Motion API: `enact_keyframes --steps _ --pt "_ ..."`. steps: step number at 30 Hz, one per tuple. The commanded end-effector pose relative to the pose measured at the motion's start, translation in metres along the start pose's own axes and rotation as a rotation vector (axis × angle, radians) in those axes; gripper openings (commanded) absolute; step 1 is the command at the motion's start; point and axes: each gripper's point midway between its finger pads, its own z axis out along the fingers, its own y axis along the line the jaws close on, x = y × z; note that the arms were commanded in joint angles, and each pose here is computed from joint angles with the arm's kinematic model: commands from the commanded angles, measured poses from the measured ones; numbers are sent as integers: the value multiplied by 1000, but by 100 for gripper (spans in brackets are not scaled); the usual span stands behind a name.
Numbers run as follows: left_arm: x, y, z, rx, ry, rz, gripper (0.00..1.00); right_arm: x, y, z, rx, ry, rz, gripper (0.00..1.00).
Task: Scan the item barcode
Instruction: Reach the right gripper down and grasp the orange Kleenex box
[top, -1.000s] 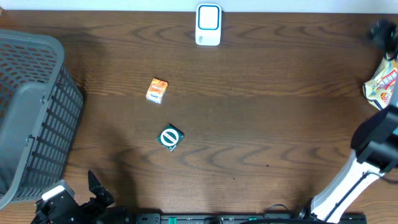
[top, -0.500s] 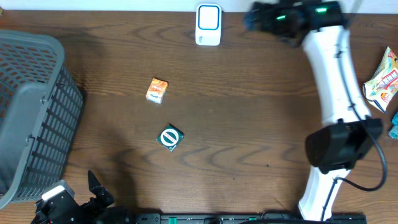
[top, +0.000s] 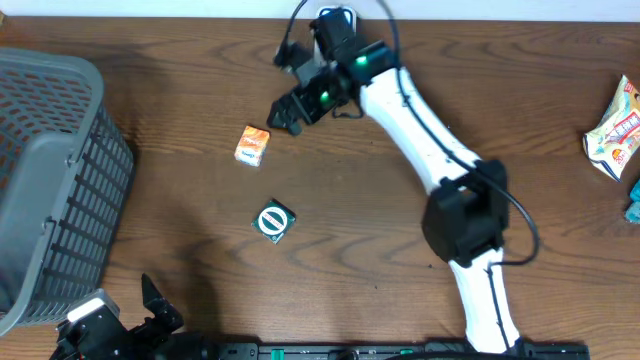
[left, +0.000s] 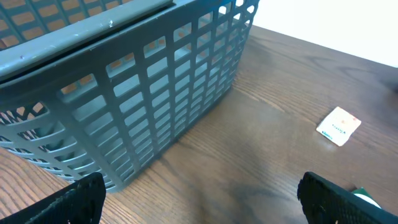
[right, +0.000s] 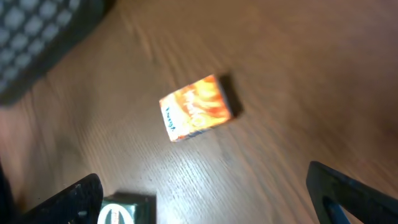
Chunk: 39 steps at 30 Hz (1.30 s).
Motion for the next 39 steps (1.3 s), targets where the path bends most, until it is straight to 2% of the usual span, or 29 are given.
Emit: enact_keyframes --steps 1,14,22,29,32,33,34,36,37,38,39 --pt "0 1 0 -4 -3 -8 98 7 19 19 -168 -10 -158 99" --pt "0 1 0 -4 -3 -8 98 3 26 94 -221 -66 -142 99" --pt "0 1 0 -4 -3 -8 98 13 -1 127 -125 -56 -88 99" --pt "0 1 0 -4 -3 -8 98 28 -15 138 -77 -11 -55 87" --pt "0 1 0 -4 -3 -8 98 32 -16 139 -71 2 -48 73" --pt "0 1 0 -4 -3 -8 98 32 -16 139 -69 3 -48 63" --pt "0 1 0 -4 -3 -8 98 32 -16 139 -69 3 -48 48" --pt "0 1 0 -5 -3 -8 98 33 -16 139 -70 5 -42 27" --pt "0 1 0 -5 -3 -8 98 33 -16 139 -69 7 -30 9" --pt "0 1 0 -4 -3 -8 98 34 -16 139 -70 9 -19 1" --pt "0 1 0 -4 -3 -8 98 34 -16 139 -70 11 -9 1"
